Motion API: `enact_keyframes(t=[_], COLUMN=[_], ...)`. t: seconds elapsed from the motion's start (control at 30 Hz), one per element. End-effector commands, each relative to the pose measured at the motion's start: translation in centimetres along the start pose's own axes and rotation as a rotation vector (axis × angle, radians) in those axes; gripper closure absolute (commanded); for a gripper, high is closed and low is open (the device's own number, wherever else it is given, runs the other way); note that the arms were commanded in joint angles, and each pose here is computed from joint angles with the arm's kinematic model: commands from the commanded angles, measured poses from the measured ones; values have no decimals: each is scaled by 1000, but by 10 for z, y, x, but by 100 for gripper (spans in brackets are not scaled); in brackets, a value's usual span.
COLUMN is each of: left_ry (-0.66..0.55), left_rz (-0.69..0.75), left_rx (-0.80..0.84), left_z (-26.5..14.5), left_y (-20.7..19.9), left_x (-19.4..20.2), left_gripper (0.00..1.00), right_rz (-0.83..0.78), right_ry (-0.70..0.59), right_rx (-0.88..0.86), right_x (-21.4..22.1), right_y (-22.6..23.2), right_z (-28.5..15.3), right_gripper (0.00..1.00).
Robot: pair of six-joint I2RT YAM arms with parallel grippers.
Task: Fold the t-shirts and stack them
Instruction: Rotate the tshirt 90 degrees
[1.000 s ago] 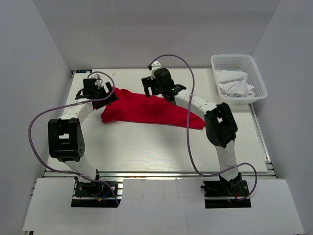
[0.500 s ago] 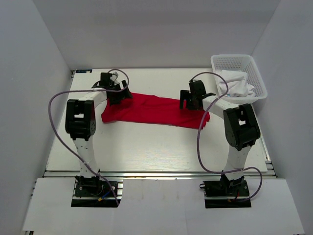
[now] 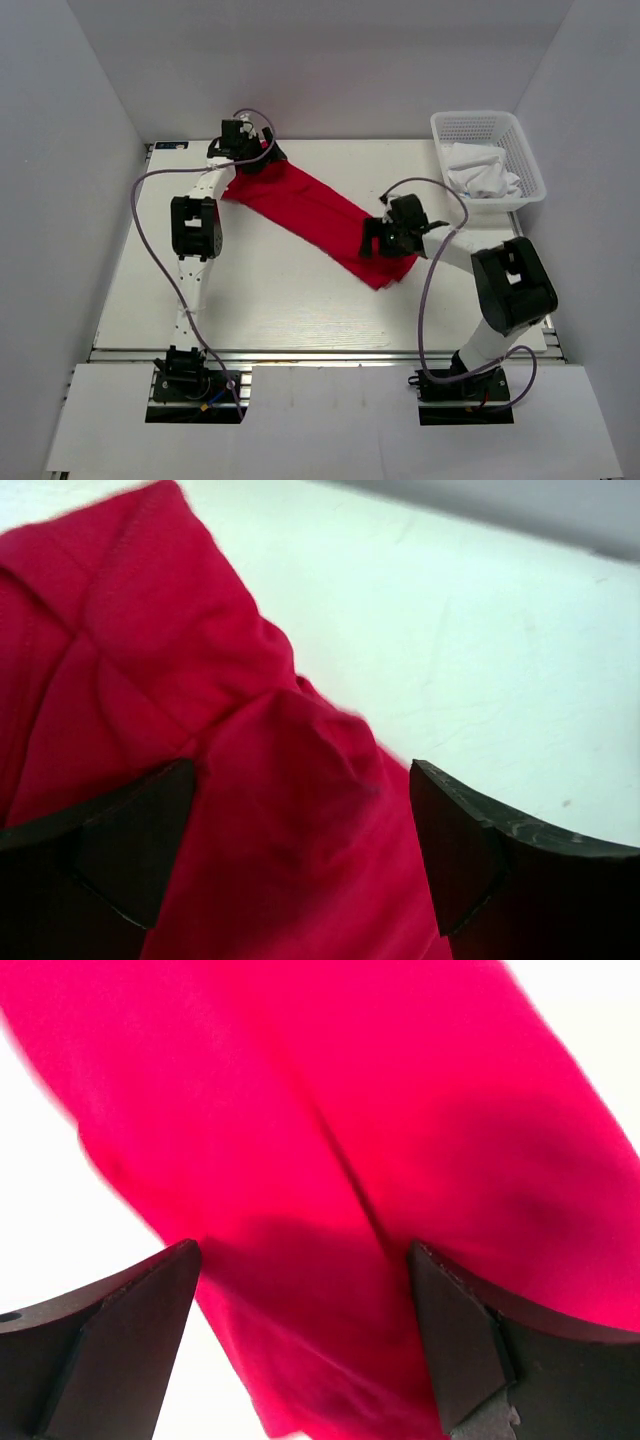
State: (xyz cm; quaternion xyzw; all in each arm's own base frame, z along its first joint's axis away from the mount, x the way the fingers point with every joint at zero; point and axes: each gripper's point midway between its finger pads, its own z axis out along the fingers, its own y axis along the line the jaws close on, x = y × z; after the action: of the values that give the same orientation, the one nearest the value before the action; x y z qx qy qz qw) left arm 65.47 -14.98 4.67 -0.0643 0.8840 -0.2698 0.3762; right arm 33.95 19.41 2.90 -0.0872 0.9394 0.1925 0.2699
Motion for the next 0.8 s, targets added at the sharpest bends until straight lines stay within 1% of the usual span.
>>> enact_keyframes(t=[0.0,0.03,0.07,0.1,0.13,0.17,0.2,0.23,0.27,0.3,0.33,0.37,0.4,0.43,0.5,0.53,0.57,0.67,0.73,0.77], left_ry=[18,-2,-19,-62,-61,-58,-94,-105,-99,-116,-115,-139,-140,-155,-173,-201,-201,-273,-283,-331], left_rz=[-44,-45,-29,-8,16,29,45,67,75,84,96,102,103,105,107,126,126,158,160,179], left_rx=[113,136,197,236,274,300,335,367,383,389,408,410,404,401,397,401,401,456,484,513], left_z=[31,38,40,45,51,60,60,62,67,68,73,71,75,76,76,71,69,46,27,0], left_y=[-22,-30,-49,-63,-82,-87,-101,-118,-121,-128,-137,-140,-143,-143,-143,-148,-149,-175,-193,-215], left_x=[27,28,24,16,23,33,27,33,42,41,50,44,48,45,41,32,30,0,-17,-41], left_gripper=[0,0,0,0,0,0,0,0,0,0,0,0,0,0,0,0,0,0,0,0], right_rz=[-120,-183,-225,-323,-362,-412,-486,-524,-544,-579,-618,-631,-649,-676,-670,-673,-656,-622,-613,-583], right_ry=[273,295,306,329,308,308,300,282,289,286,255,271,251,211,168,103,68,27,3,-21], right_rx=[-263,-298,-324,-396,-426,-457,-512,-579,-655,-700,-745,-783,-792,-765,-725,-708,-686,-652,-633,-621], right_x=[103,116,122,137,136,141,146,145,150,154,151,157,153,147,139,125,116,102,95,90], right_y=[67,84,93,118,128,134,149,161,173,184,197,205,212,216,216,220,220,222,222,222], right_z=[-33,-38,-43,-51,-55,-57,-60,-62,-67,-69,-68,-69,-70,-66,-65,-66,-68,-75,-78,-84], right_gripper=[10,10,10,10,10,10,10,10,10,10,10,10,10,10,10,10,10,10,10,10])
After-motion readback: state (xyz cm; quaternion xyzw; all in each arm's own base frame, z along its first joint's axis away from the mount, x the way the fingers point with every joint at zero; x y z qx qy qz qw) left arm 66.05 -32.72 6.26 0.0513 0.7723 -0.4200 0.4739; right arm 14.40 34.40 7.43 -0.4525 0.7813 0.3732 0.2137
